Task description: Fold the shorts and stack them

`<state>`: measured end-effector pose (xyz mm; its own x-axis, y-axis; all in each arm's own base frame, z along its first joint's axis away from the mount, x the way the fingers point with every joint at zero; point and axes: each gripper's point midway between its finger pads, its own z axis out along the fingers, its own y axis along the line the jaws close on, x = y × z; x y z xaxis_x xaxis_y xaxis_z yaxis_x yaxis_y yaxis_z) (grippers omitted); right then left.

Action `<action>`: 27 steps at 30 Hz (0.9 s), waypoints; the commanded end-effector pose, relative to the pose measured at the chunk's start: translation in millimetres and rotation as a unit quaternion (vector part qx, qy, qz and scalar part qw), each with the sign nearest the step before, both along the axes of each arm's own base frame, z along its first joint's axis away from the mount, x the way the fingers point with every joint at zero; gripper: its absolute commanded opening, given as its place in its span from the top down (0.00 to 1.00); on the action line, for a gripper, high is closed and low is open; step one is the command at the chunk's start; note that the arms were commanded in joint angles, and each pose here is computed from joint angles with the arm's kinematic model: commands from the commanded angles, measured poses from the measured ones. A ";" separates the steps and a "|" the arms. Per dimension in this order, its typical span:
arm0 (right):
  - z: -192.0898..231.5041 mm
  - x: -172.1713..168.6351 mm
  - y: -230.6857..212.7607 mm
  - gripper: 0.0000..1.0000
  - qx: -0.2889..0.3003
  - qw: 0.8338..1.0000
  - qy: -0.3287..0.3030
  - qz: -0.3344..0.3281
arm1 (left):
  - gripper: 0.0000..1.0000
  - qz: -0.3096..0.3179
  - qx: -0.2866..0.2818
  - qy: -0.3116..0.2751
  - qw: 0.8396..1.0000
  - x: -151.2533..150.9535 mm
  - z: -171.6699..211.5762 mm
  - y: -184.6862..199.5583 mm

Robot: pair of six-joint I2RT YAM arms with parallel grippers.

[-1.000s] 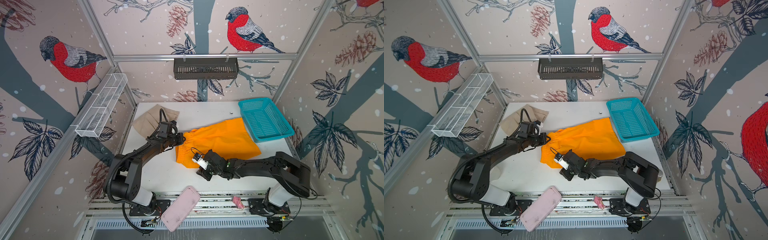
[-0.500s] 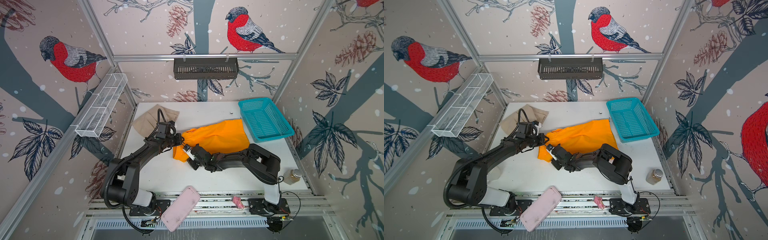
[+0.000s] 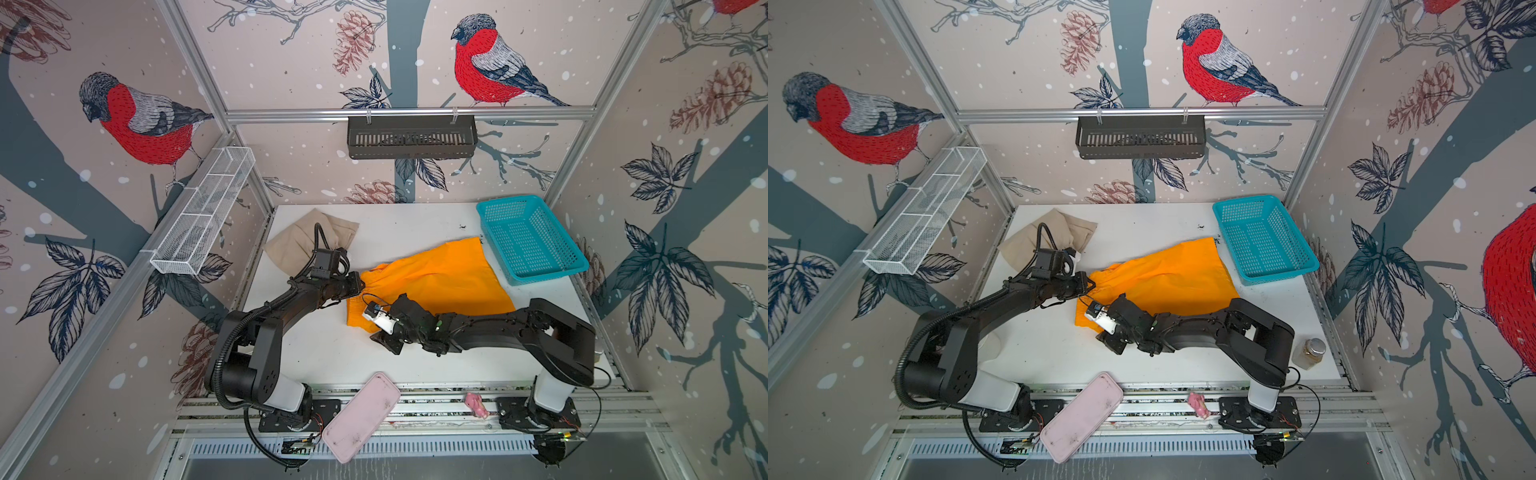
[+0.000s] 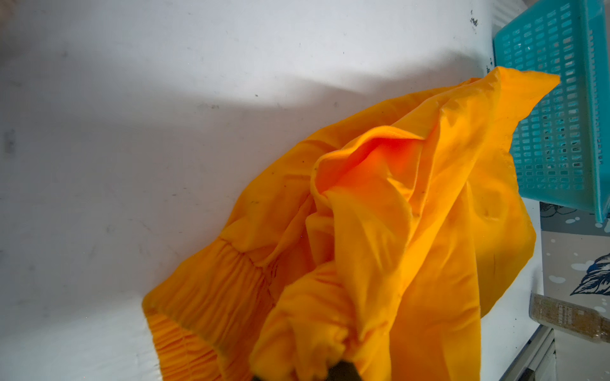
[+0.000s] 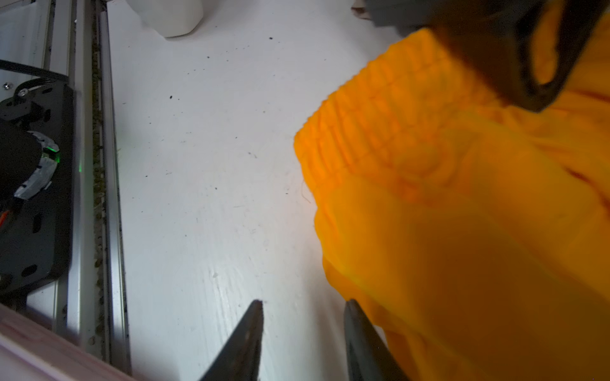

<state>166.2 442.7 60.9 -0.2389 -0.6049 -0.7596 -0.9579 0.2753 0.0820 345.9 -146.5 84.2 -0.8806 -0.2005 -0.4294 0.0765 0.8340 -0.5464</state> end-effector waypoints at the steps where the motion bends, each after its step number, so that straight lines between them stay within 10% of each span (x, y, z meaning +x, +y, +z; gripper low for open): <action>1: -9.1 -17.5 20.3 0.75 0.003 0.998 -0.002 0.060 | 0.86 0.003 0.007 -0.011 1.000 5.0 5.9 5.0; 20: -70.1 56.8 53.1 0.94 -0.064 0.992 -0.099 -0.053 | 0.86 0.002 -0.011 0.009 1.000 -24.8 -3.1 6.5; 27: -80.4 81.6 58.0 0.77 -0.067 0.988 -0.105 -0.092 | 0.86 -0.001 -0.015 0.011 1.000 -35.7 -9.5 6.9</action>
<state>231.8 532.5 18.2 -0.0925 -0.5692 -0.8170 -0.9282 0.3464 -0.1362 331.0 -137.1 87.9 -0.8432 -0.2169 -0.4920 0.1080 0.8281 -0.5502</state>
